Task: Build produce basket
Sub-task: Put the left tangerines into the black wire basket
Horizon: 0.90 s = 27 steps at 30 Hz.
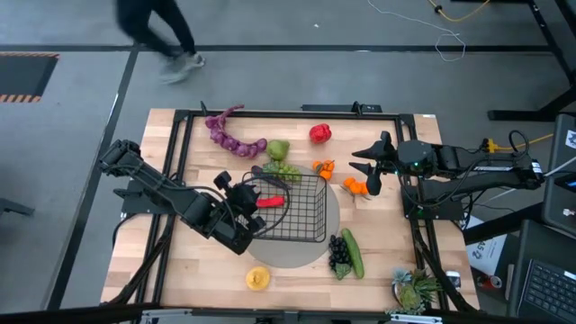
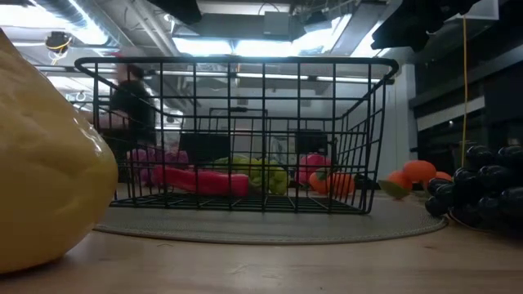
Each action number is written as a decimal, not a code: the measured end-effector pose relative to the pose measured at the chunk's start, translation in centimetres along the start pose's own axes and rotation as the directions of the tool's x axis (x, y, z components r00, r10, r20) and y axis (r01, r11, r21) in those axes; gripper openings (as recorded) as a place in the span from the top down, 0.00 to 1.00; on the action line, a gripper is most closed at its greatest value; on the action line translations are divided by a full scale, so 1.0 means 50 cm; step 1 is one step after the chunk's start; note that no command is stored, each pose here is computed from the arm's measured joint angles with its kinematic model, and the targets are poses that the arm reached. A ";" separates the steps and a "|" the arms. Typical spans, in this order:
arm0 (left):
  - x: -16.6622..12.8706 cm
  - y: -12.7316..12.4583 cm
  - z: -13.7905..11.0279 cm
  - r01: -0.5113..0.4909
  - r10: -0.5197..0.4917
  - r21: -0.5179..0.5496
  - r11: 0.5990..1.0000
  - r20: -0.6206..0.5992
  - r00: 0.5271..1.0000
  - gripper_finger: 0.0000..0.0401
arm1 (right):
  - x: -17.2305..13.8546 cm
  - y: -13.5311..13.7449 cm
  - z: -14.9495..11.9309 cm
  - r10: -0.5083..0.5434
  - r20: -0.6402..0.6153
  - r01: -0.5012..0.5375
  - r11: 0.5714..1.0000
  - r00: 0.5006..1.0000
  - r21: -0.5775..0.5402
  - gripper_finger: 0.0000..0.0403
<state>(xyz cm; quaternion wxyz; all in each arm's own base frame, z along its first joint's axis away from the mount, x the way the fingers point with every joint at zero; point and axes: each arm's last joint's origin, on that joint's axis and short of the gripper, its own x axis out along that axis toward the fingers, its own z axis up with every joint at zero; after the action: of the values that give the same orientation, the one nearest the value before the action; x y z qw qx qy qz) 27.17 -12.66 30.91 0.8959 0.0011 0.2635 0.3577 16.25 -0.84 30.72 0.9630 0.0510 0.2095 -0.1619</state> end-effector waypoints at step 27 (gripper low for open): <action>0.039 0.023 0.019 -0.100 0.101 -0.038 0.994 0.019 0.995 0.76 | 0.098 -0.001 -0.065 -0.277 -0.327 0.320 0.943 0.904 0.087 0.62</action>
<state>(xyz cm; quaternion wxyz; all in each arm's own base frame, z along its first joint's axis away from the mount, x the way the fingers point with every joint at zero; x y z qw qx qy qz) 28.08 -10.36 31.03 0.8794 0.0017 0.2471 0.4070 19.22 -1.76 25.72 0.8758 0.1098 0.3517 -0.3117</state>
